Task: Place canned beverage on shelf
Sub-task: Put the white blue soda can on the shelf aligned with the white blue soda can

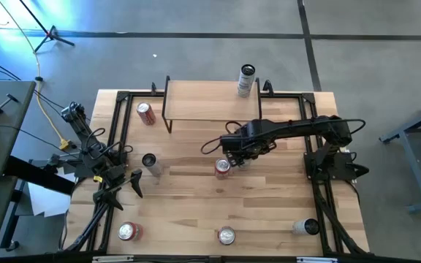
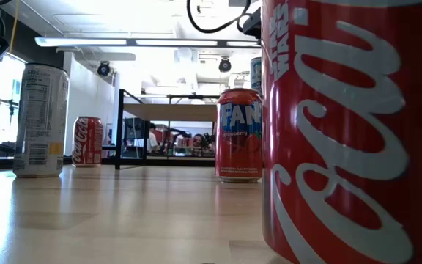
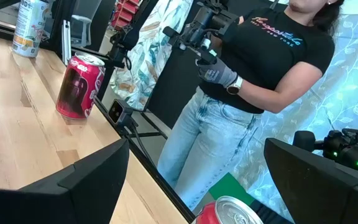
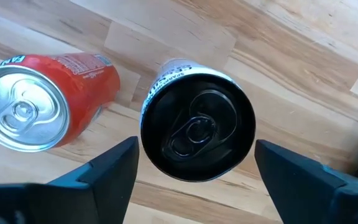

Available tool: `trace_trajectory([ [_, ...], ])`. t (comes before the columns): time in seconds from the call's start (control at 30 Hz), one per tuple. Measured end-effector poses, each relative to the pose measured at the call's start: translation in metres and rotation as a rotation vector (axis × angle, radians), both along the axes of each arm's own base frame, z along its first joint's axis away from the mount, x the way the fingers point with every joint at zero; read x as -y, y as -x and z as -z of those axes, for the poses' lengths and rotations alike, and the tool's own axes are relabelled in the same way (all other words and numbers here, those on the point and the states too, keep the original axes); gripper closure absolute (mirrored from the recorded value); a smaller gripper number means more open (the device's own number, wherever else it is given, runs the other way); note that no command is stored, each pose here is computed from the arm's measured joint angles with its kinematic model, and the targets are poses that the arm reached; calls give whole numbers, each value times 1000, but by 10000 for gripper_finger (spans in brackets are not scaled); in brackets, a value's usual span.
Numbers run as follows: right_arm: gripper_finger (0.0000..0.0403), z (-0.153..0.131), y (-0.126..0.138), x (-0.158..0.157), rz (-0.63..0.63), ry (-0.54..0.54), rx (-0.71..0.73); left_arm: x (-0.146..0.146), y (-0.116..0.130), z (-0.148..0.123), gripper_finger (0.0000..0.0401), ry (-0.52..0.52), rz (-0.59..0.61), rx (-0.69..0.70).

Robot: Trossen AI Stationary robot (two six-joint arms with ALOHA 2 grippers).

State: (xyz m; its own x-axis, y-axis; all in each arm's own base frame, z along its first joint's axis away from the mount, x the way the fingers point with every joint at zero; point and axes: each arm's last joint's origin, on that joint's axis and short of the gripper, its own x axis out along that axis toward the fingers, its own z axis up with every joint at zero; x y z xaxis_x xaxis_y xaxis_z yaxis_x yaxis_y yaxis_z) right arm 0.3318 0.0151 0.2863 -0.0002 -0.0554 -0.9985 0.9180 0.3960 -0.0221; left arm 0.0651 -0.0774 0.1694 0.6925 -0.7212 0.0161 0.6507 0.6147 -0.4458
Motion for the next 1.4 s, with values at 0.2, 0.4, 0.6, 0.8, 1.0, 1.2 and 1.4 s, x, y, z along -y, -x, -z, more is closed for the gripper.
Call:
trace_trajectory([
  [0.2, 94, 0, 0, -15, 60, 64, 24, 0, 0, 0, 41, 0, 0, 0],
  [0.4, 94, -1, 4, -48, 63, 207, 81, 0, 0, 0, 41, 0, 0, 0],
  [0.6, 93, -4, 18, -87, 84, 414, 172, 0, 0, 0, 41, 0, 0, 0],
  [0.8, 93, -6, 41, -119, 124, 574, 253, 0, 0, 0, 41, 0, 0, 0],
  [1.0, 93, 19, 50, -143, 100, 695, 371, 0, 0, 0, 41, 0, 0, 0],
  [1.2, 93, 68, 68, -160, 112, 756, 548, 0, 0, 0, 41, 0, 0, 0],
  [1.4, 93, 96, 79, -165, 70, 769, 607, 0, 0, 0, 41, 0, 0, 0],
])
